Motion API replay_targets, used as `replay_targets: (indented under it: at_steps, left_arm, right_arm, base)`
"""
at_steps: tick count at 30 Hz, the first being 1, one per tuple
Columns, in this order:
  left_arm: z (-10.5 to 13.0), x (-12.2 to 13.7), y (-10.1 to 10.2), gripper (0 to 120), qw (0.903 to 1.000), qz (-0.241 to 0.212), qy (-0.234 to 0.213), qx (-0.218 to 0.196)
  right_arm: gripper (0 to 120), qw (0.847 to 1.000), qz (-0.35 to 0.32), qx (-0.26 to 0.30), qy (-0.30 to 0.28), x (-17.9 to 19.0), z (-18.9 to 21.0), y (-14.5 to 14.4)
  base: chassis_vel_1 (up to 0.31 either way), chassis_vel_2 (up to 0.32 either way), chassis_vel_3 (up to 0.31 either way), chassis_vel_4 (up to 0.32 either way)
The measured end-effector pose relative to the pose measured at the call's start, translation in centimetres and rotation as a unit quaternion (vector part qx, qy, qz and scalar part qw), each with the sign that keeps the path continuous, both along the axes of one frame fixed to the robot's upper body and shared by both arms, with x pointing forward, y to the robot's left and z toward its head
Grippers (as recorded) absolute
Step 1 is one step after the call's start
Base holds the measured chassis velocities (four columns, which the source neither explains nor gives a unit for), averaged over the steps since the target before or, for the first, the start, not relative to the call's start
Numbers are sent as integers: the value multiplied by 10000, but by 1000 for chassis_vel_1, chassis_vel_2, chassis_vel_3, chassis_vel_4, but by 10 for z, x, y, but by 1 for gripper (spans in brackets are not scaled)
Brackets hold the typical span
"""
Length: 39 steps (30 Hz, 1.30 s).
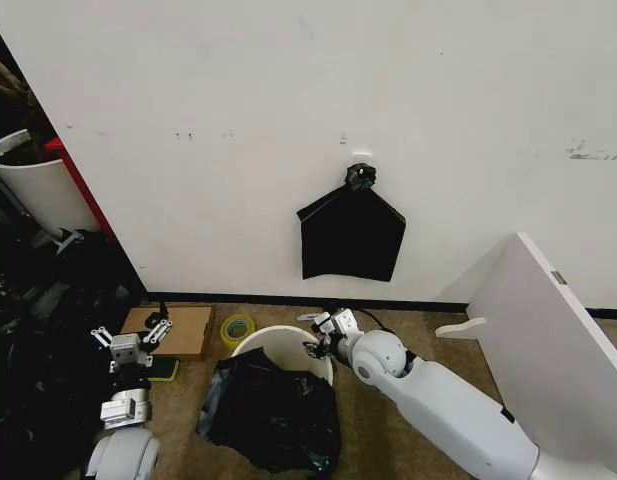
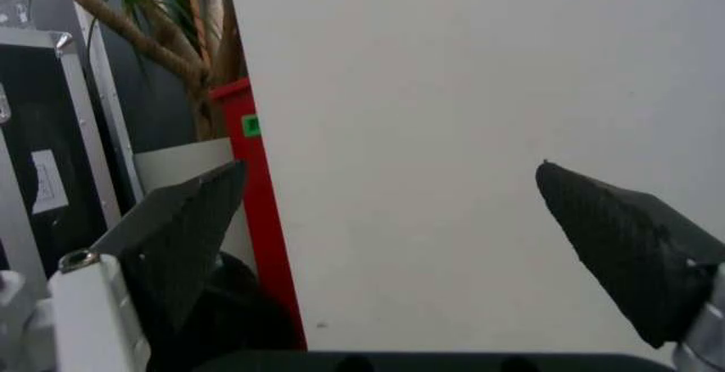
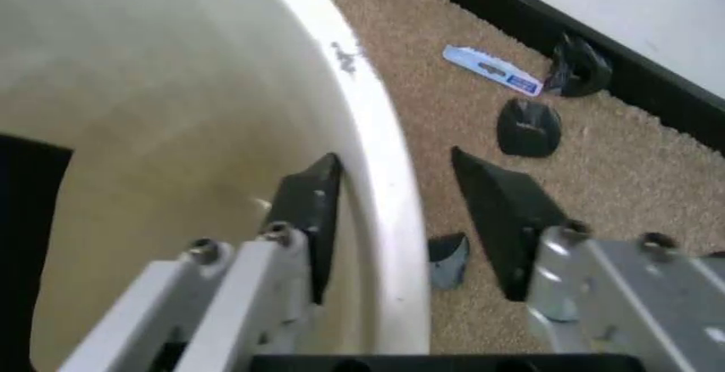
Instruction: Place the garbage bag over the trash bin.
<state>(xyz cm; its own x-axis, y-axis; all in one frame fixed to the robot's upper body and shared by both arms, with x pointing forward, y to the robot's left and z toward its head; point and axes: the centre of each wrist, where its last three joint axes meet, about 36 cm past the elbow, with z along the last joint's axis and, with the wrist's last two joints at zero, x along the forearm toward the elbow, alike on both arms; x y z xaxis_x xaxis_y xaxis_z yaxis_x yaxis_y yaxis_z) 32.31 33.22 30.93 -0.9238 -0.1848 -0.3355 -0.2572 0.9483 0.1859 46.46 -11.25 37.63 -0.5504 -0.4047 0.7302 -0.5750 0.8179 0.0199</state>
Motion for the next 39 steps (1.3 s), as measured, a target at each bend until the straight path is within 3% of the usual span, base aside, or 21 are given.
replay_targets:
  at_steps: [5,10,17,21,25,29,36,39]
  left_arm:
    - [-3,0,1,100,10000,5,31,14]
    - [-6,-1,0,100,10000,8,50,2]
    - [-8,-3,-3,100,10000,-62,13,-65]
    - [-6,-6,-7,100,9985,-409,9,-355]
    - [-6,-7,-8,100,9935,-1039,32,-463]
    - [-7,-5,-12,100,9927,-1153,25,-358]
    - [-10,-12,-16,100,9927,-1177,6,-275]
    - [-9,-16,-17,100,9927,-1177,5,-263]
  right_arm:
    - [15,10000,24,69,44,-6,-1,-3]
    - [4,9998,-156,125,56,-19,1,-2]
    - [3,9956,-892,245,144,-40,0,-3]
    - [2,9849,-1598,622,253,-63,6,-8]
    - [2,9603,-2600,887,480,-93,26,-19]
    - [2,9337,-3389,942,669,-111,26,-27]
    - [2,9206,-3742,973,555,-118,8,-29]
    - [9,9198,-3754,1045,464,-122,8,-28]
  base:
    - [0,0,0,0]
    - [0,0,0,0]
    - [0,0,0,0]
    - [0,0,0,0]
    - [0,0,0,0]
    - [0,0,0,0]
    - [0,0,0,0]
    - [0,0,0,0]
